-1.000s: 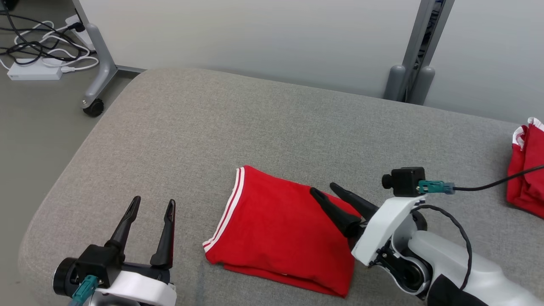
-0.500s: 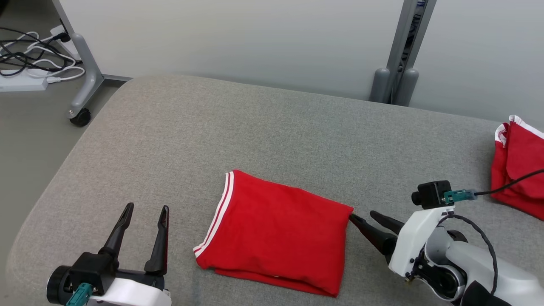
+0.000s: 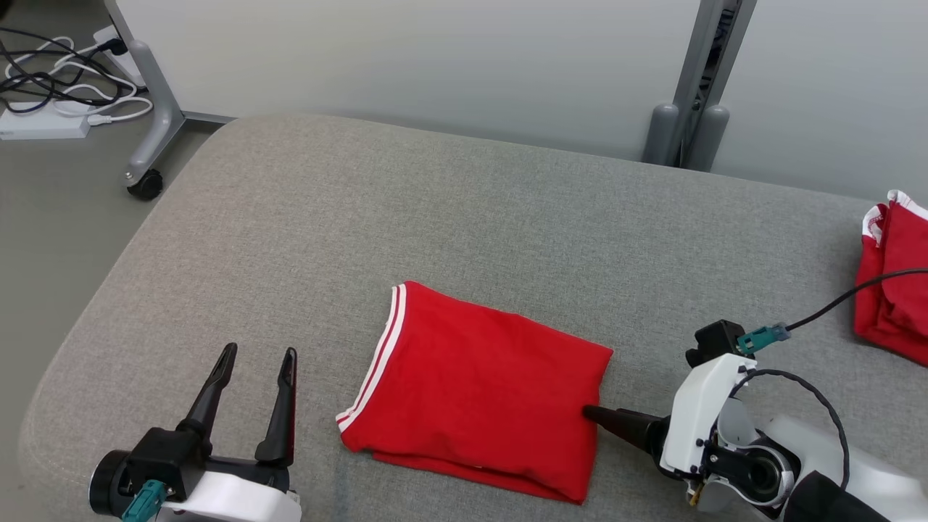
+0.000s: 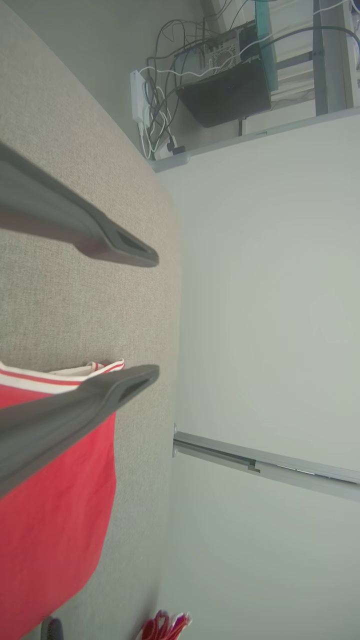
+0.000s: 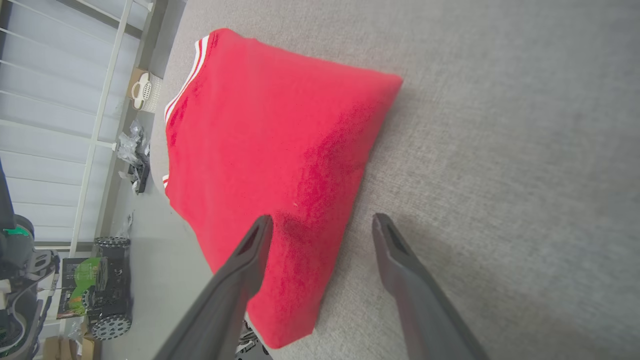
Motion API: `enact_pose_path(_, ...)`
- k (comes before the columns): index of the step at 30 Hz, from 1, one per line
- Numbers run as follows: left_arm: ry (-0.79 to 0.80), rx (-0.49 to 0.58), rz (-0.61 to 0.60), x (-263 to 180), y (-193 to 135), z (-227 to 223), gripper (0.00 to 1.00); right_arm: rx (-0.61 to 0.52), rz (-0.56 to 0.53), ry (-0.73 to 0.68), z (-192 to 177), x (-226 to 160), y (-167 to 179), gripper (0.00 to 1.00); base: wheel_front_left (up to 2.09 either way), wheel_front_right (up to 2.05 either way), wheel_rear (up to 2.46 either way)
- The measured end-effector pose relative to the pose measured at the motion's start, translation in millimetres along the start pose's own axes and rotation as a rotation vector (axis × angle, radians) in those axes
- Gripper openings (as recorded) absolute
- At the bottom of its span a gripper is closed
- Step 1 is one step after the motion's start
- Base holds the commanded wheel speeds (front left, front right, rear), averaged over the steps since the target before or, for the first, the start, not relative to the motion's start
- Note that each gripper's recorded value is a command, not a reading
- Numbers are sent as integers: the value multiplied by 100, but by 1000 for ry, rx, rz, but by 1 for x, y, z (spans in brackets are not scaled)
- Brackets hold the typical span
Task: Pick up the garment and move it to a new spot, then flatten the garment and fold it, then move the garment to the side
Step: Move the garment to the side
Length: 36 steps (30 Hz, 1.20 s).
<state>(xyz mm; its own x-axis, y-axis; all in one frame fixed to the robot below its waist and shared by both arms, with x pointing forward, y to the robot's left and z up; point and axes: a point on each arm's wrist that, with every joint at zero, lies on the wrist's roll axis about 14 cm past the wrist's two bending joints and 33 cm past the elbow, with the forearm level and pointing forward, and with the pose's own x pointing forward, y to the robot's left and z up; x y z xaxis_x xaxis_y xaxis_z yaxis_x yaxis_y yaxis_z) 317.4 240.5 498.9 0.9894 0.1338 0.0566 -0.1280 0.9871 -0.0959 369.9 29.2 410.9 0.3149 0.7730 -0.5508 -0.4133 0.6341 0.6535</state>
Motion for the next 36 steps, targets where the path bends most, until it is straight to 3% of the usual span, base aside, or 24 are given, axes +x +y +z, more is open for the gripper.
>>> enact_pose_path(5, 9, -1, 4, 2, 0, -3, 100, 63, 2, 75, -11, 8, -2, 100, 0, 0, 0)
enact_pose_path(17, 16, -13, 14, 4, 0, -5, 100, 81, 4, 181, -15, 29, 8, 100, 0, 0, 0)
enact_pose_path(18, 17, -14, 17, 3, 1, -5, 100, 77, 12, 181, -14, 31, 11, 49, 0, 0, 0)
enact_pose_path(19, 18, -14, 19, 3, 1, -5, 100, 69, 19, 172, -12, 33, 15, 18, 0, 0, 0)
enact_pose_path(20, 18, -15, 21, 3, 2, -5, 100, 59, 25, 164, -11, 35, 17, 0, 0, 0, 0)
enact_pose_path(25, 13, -17, 23, 4, 2, -4, 100, 17, 28, 121, 4, 30, 20, 0, 0, 0, 0)
enact_pose_path(36, 23, -9, -32, 16, -14, -8, 100, -105, -70, -52, 86, -5, -9, 0, 0, 0, 0)
